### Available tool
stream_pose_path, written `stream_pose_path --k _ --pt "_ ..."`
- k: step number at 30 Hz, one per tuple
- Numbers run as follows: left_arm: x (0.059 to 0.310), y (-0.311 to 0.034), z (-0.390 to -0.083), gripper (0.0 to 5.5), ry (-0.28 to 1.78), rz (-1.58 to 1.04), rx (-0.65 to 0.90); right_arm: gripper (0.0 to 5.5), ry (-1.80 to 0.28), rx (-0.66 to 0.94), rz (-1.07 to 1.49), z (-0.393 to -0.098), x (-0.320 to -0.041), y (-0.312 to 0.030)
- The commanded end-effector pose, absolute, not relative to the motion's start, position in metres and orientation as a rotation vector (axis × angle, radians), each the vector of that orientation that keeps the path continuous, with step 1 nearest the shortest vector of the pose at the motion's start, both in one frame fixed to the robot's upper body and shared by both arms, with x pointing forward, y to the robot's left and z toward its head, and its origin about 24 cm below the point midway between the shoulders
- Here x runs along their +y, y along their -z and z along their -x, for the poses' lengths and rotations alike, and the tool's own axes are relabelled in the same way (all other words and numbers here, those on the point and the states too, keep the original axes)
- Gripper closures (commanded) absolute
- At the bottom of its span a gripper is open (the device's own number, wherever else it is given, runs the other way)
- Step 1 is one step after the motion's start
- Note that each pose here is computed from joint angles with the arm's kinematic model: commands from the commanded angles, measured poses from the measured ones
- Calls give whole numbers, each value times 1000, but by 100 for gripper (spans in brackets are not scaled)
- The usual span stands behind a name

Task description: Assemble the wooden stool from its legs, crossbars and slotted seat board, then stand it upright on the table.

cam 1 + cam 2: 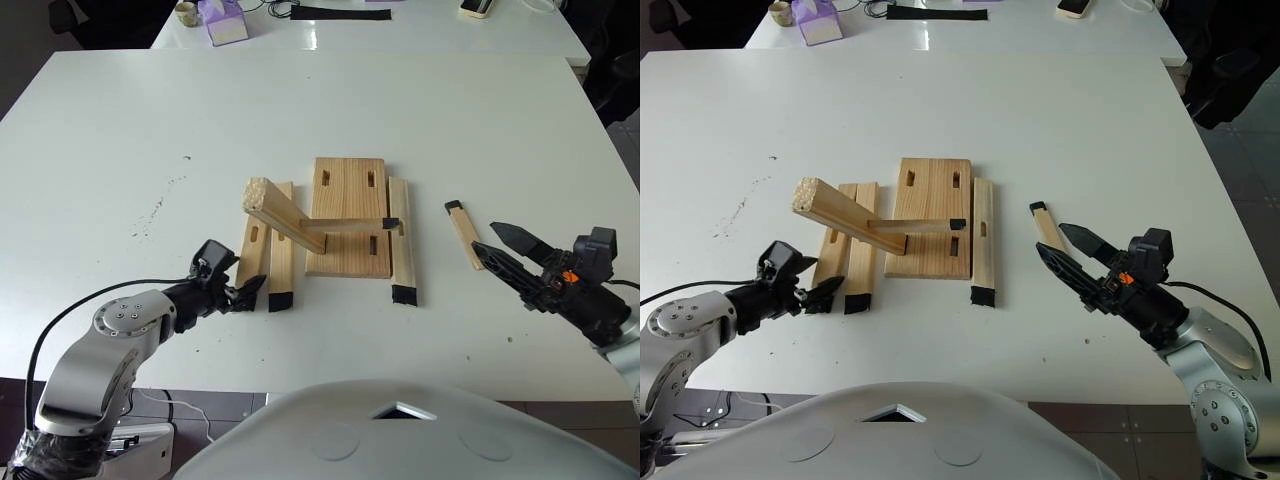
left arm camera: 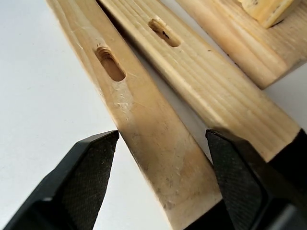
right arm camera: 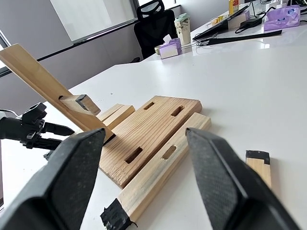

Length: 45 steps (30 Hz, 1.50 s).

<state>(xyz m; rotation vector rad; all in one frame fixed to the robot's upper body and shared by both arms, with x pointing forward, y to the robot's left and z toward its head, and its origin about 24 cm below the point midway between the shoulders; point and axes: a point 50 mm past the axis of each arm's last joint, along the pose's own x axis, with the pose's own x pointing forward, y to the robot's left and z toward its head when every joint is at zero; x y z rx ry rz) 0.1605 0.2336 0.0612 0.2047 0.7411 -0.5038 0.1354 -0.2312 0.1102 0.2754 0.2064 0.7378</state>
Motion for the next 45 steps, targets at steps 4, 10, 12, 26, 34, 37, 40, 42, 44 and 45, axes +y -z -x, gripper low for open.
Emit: stream_pose_path --k 4,10,12,26,34,37,40,42,44,45 --pt "259 -53 -175 214 388 -178 822 241 -732 211 -245 -137 -230 -109" --pt "259 -48 -176 238 383 -118 823 241 -739 222 -213 -141 -231 -107" --pt "260 -49 -177 267 387 -100 816 241 -741 222 -205 -142 -232 -107" --pt "300 -74 -248 350 143 24 541 241 -782 187 -142 -170 -242 -120" --pt "272 -215 -301 350 385 262 -139 241 -841 10 -169 -203 -259 -173" --pt "230 -254 -278 350 761 324 -252 241 -921 -81 -180 -213 -249 -202" --pt "197 -269 -239 350 1127 270 -251 241 -1021 -139 -148 -218 -226 -225" --pt "189 -270 -221 350 1267 263 -231 222 -1113 -160 -158 -215 -212 -235" --pt "183 -270 -209 350 1379 249 -202 200 -1242 -178 -207 -209 -198 -247" --pt "182 -270 -205 350 1413 245 -189 190 -1290 -183 -232 -206 -194 -253"
